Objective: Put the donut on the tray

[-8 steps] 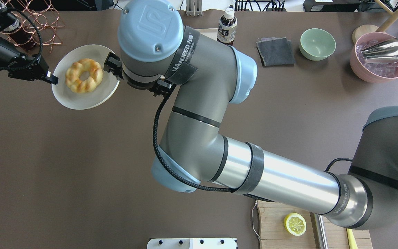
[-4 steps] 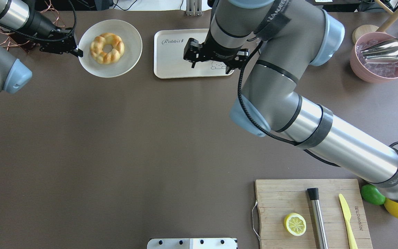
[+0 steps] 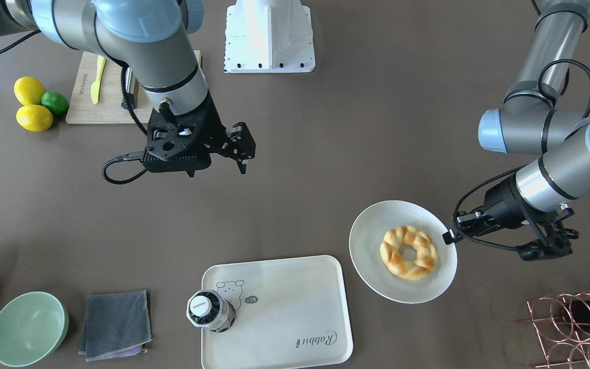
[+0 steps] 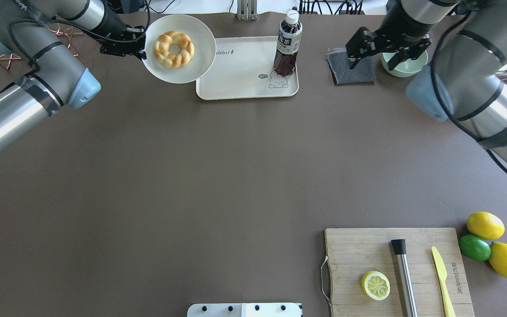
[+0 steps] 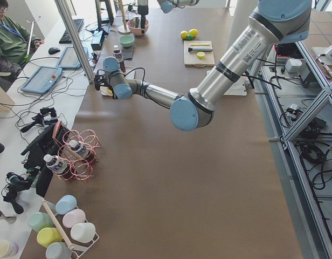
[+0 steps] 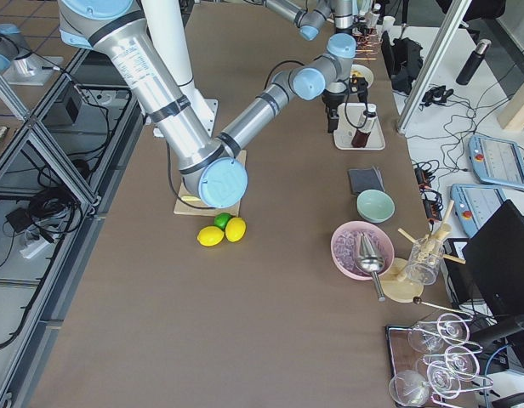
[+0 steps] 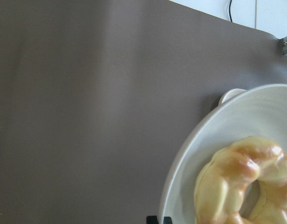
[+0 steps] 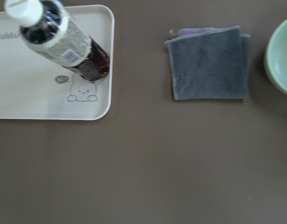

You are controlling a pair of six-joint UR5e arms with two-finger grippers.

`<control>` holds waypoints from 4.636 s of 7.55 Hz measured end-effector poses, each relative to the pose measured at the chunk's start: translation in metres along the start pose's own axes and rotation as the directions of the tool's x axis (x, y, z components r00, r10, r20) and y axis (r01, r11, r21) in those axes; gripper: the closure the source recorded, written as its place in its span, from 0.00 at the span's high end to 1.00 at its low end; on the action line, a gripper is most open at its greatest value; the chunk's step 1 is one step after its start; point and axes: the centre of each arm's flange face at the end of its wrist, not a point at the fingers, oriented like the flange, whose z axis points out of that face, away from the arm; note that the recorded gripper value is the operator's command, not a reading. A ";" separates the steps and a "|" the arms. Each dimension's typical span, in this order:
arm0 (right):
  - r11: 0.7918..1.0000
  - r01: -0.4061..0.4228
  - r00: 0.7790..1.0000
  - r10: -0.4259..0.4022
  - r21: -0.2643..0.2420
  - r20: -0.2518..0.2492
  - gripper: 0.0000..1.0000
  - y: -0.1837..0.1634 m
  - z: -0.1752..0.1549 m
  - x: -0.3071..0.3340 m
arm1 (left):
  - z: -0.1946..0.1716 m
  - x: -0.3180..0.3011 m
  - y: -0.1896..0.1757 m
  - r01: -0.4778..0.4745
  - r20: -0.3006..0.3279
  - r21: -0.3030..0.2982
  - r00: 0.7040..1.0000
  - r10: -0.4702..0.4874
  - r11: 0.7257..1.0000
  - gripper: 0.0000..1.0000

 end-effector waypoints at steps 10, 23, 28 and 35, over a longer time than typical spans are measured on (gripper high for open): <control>0.971 0.216 0.964 -0.228 -0.101 -0.137 0.99 0.129 -0.066 0.503 | 0.127 0.150 0.056 0.119 0.110 0.150 0.985 -0.136 0.981 0.98; 0.970 0.202 0.948 -0.228 -0.134 -0.222 1.00 0.148 -0.068 0.531 | -0.198 -0.317 -0.001 -0.266 0.270 -0.086 0.921 0.279 0.960 0.98; 0.972 0.193 0.952 -0.218 -0.133 -0.214 1.00 0.149 -0.066 0.532 | -0.286 -0.515 0.082 -0.242 0.255 -0.101 0.931 0.261 0.965 0.98; 0.972 0.190 0.952 -0.217 -0.137 -0.215 1.00 0.150 -0.064 0.535 | -0.347 -0.528 0.098 -0.381 0.217 -0.011 0.902 0.375 0.924 0.98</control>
